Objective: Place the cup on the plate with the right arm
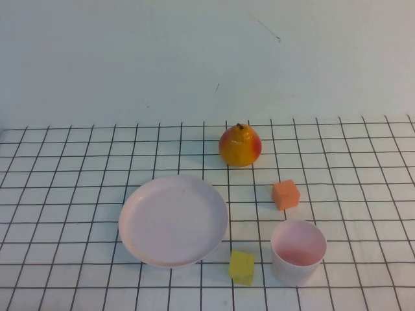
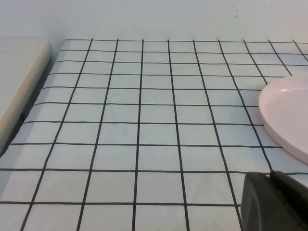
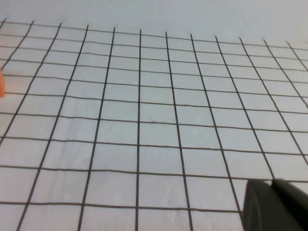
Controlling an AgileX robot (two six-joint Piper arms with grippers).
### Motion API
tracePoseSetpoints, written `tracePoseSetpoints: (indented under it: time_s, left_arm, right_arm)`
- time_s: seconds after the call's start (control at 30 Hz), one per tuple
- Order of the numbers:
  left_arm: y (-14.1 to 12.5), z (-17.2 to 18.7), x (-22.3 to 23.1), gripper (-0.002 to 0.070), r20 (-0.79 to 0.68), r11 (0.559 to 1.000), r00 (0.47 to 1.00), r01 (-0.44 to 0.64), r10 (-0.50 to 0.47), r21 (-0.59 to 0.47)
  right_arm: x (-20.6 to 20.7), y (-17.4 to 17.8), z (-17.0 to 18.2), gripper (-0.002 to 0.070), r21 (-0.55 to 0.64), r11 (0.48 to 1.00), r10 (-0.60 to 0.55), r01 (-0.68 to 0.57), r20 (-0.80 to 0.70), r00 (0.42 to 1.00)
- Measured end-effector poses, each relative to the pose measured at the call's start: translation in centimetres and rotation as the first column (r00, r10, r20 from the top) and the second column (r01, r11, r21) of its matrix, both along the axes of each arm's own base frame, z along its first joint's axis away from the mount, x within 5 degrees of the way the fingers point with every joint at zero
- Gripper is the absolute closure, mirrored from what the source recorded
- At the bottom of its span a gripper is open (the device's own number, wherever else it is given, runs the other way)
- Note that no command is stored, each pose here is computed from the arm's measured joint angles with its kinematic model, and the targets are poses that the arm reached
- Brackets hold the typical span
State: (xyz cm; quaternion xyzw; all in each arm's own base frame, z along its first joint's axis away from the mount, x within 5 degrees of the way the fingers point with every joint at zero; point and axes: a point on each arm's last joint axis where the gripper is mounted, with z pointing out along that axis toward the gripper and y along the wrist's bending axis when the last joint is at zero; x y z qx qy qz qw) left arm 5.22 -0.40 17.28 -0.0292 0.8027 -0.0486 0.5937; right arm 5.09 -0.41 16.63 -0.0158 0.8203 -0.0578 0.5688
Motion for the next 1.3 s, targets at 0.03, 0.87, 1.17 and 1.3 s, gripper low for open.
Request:
tracePoseSetpoints:
  time_s: [0.03,0.87,1.17,1.3]
  left_arm:
    - [0.00,0.00,0.00,0.0678,0.000,1.000,1.000,0.000,0.000,0.000]
    - [0.00,0.00,0.00,0.0678,0.000,1.000,1.000,0.000,0.000,0.000]
    - [0.00,0.00,0.00,0.0678,0.000,1.000,1.000,0.000,0.000,0.000]
    - [0.00,0.00,0.00,0.0678,0.000,1.000,1.000,0.000,0.000,0.000]
  right_arm:
    - [0.00,0.00,0.00,0.0648,0.000,1.000,0.000,0.000,0.000,1.000]
    - [0.00,0.04,0.00,0.0649,0.010,1.000,0.001,-0.001,0.001,1.000]
    - [0.00,0.04,0.00,0.0649,0.010,1.000,0.001,-0.001,0.001,1.000]
    - [0.02,0.04,0.05,0.0649,0.010,1.000,0.001,-0.001,0.006,1.000]
